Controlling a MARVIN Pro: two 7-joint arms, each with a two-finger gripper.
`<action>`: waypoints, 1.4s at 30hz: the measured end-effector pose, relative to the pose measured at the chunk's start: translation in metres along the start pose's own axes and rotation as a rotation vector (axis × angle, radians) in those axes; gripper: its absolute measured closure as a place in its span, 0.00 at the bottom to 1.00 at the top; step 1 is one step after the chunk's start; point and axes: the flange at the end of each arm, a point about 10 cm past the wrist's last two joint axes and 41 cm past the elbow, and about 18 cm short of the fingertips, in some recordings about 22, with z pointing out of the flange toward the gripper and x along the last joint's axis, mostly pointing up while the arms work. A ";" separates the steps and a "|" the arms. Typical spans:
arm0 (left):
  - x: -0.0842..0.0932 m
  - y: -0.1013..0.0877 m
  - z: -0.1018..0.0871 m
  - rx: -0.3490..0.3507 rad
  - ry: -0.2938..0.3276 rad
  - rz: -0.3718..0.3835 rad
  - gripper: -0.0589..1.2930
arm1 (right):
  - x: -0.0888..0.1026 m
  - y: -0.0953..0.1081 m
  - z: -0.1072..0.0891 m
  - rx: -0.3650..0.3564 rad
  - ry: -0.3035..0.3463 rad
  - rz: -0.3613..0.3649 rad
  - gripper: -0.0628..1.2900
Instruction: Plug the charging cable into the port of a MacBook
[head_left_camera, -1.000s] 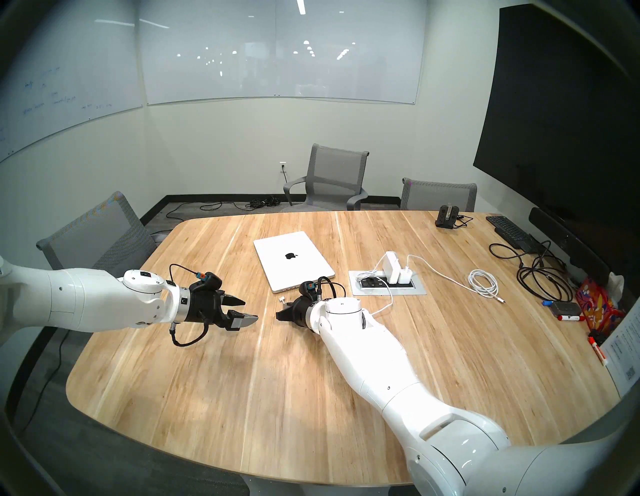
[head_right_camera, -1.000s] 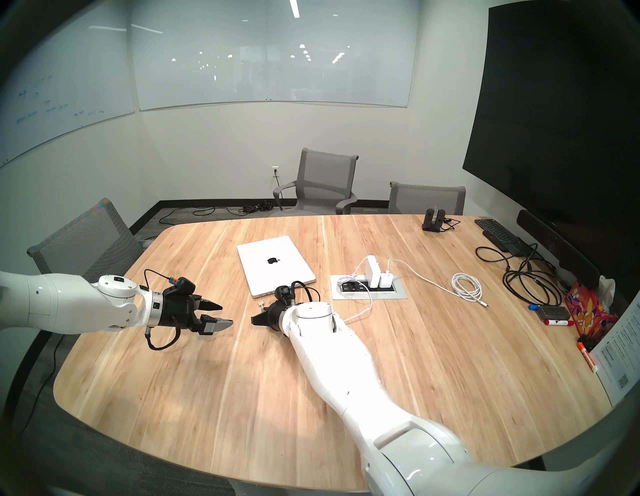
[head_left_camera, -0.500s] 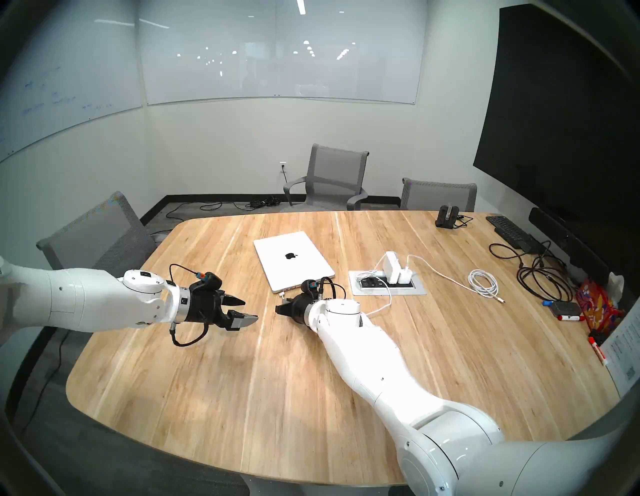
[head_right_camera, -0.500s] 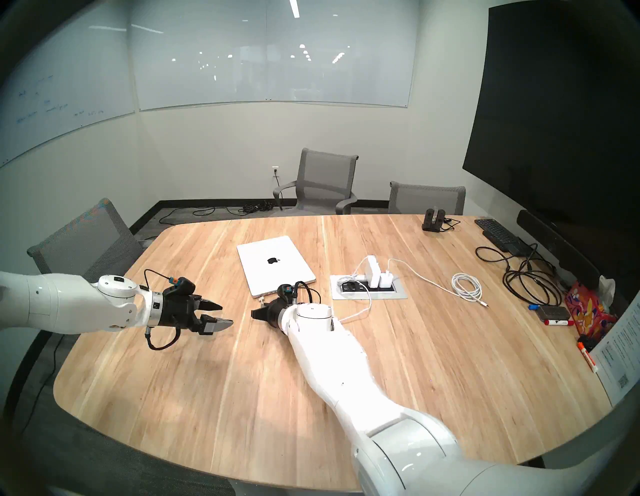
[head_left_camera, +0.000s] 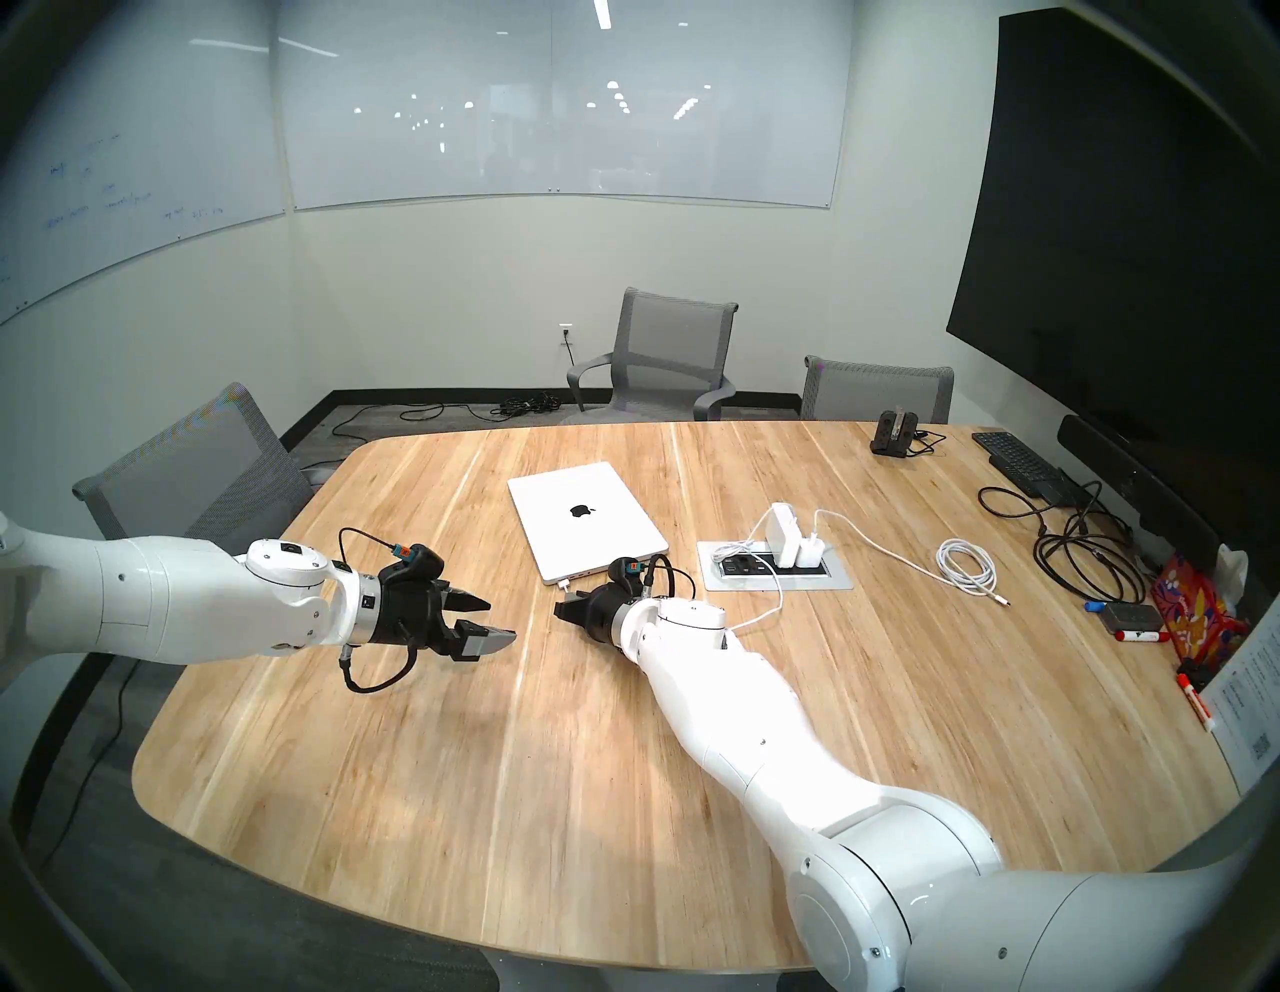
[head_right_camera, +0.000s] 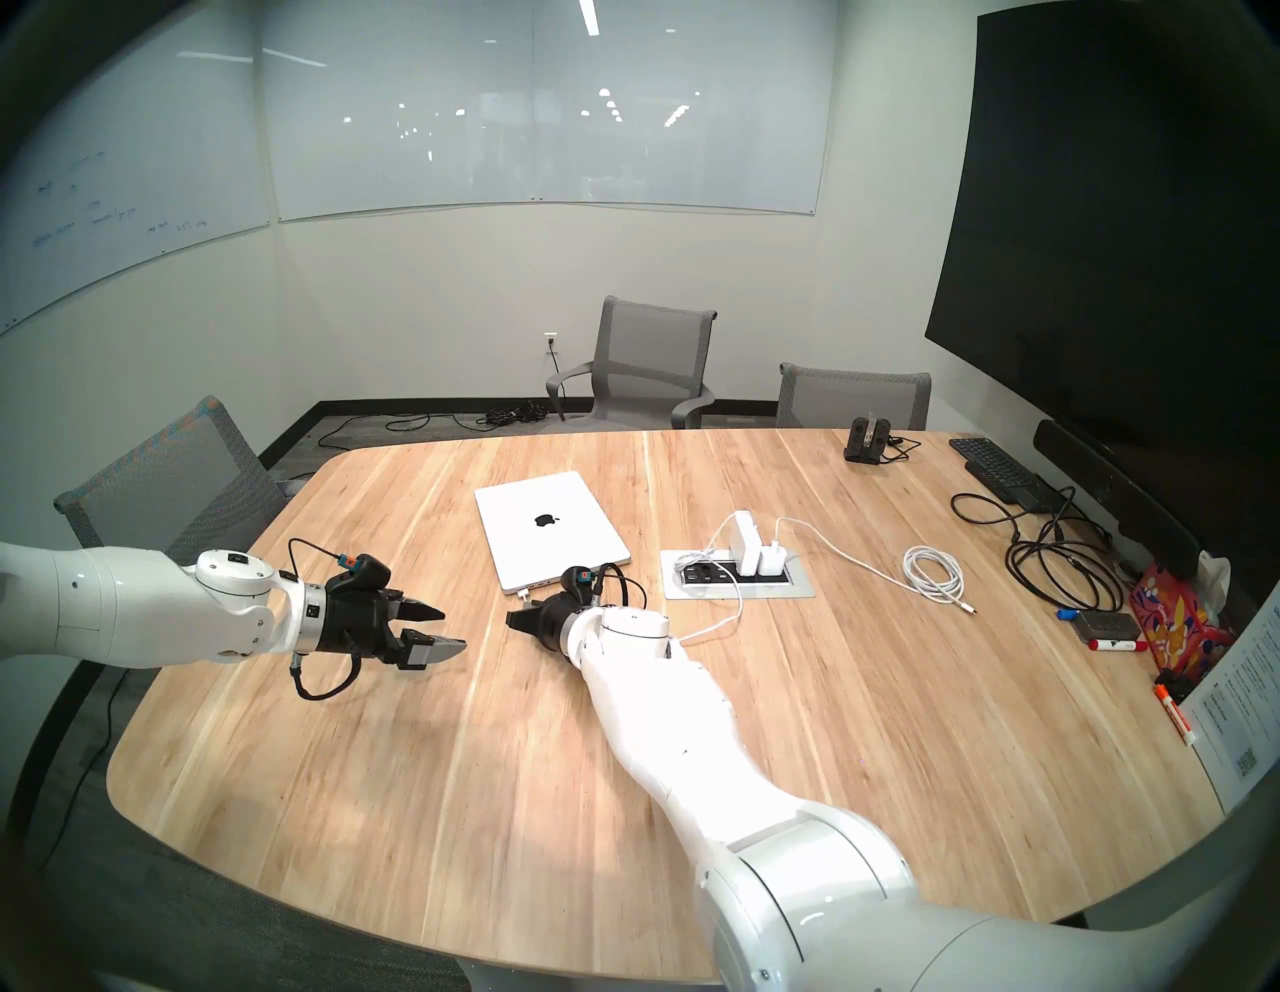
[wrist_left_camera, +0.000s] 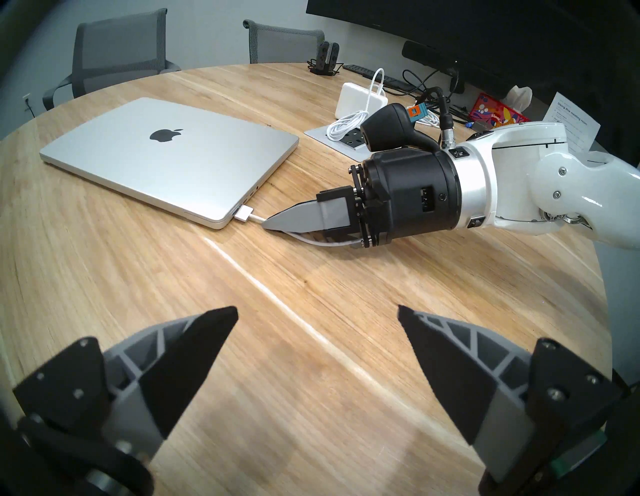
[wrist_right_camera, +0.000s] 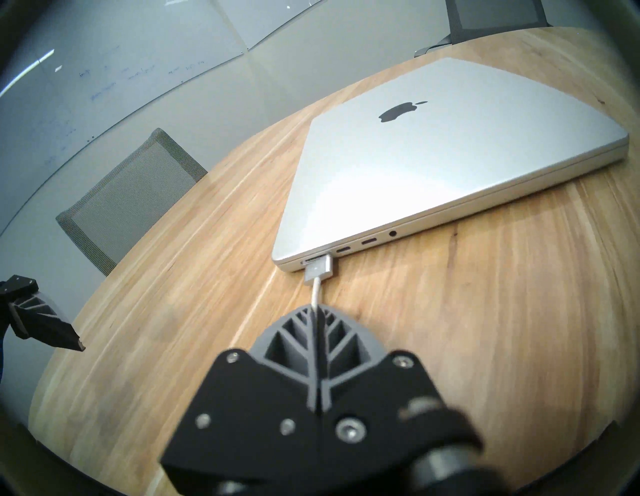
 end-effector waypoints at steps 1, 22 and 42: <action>0.000 0.000 0.000 0.000 0.000 0.000 0.03 | 0.001 0.001 0.000 -0.001 0.004 0.009 0.97; 0.000 0.000 0.000 0.000 0.000 0.000 0.03 | 0.005 0.002 -0.002 0.020 -0.001 0.066 0.97; 0.000 0.000 0.000 0.000 0.000 0.000 0.03 | -0.002 -0.006 -0.012 0.010 -0.013 0.101 0.97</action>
